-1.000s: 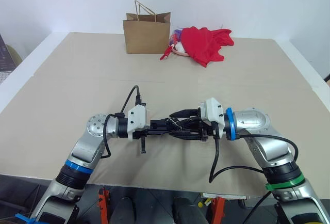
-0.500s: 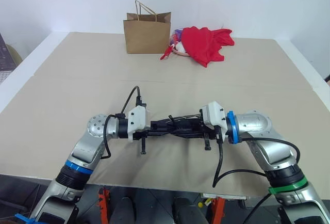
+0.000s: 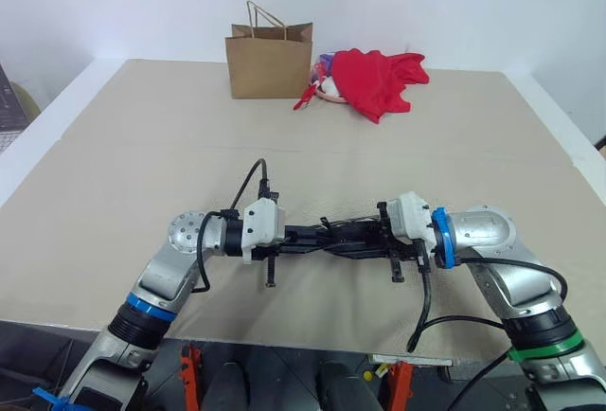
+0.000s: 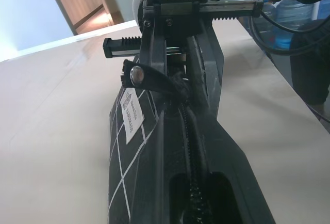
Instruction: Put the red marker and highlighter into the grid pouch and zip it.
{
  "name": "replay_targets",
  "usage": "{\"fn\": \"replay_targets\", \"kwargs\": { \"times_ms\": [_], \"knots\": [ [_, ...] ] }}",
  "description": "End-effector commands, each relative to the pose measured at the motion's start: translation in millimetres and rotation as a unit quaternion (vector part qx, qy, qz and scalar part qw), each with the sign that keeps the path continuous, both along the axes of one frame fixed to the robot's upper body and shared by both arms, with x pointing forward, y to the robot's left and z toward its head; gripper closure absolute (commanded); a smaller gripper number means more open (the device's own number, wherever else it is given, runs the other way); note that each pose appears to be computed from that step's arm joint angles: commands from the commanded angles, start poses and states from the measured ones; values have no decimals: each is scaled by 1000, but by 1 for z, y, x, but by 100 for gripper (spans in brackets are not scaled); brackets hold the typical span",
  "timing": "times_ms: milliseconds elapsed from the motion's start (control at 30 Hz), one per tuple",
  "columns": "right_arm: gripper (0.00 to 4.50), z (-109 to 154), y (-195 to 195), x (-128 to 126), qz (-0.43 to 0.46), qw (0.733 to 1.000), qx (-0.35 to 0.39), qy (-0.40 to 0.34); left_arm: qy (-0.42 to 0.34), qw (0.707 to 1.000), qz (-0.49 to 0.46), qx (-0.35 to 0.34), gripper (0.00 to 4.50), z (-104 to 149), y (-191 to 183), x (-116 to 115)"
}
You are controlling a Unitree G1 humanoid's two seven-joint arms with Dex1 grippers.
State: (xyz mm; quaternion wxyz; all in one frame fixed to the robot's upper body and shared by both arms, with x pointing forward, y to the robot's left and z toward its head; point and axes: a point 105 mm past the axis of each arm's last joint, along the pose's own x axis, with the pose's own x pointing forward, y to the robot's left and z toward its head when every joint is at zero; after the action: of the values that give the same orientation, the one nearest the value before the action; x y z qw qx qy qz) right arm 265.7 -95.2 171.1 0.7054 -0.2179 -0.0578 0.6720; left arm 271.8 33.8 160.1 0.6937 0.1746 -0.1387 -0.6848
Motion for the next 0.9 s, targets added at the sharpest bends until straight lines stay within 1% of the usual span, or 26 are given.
{"fn": "replay_targets", "kwargs": {
  "times_ms": [33, 67, 133, 167, 200, 267, 333, 533, 800, 900],
  "knots": [
    [417, 16, -14, 0, -13, 1000, 12, 0, -5, 999, 38, 17, 450, -2, 20, 12],
    [417, 15, -11, -1, -10, 1000, 12, 7, -5, 999, 38, 17, 450, -2, 20, 12],
    [314, 13, -6, -4, -3, 1000, 10, 13, -5, 999, 36, 16, 450, -1, 19, 11],
    [281, 13, -4, -4, -1, 1000, 10, 8, -5, 999, 35, 16, 450, -1, 19, 11],
    [220, 15, -3, -4, -2, 1000, 16, 4, -6, 999, 35, 16, 450, -1, 19, 11],
    [136, 18, -1, -4, -4, 1000, 27, 11, -6, 999, 34, 16, 450, -2, 19, 11],
    [34, 19, -1, -4, -4, 1000, 28, 13, -6, 999, 35, 16, 450, -2, 20, 11],
    [34, 9, 1, -5, -4, 999, 25, 25, -5, 999, 39, 15, 450, -2, 20, 11],
    [34, 12, 16, 8, -12, 999, 33, 42, -10, 999, 31, 26, 450, -6, 19, 8],
    [34, 15, 20, 14, -22, 997, 36, 60, -10, 999, 31, 21, 450, -5, 18, 7]
  ]
}}
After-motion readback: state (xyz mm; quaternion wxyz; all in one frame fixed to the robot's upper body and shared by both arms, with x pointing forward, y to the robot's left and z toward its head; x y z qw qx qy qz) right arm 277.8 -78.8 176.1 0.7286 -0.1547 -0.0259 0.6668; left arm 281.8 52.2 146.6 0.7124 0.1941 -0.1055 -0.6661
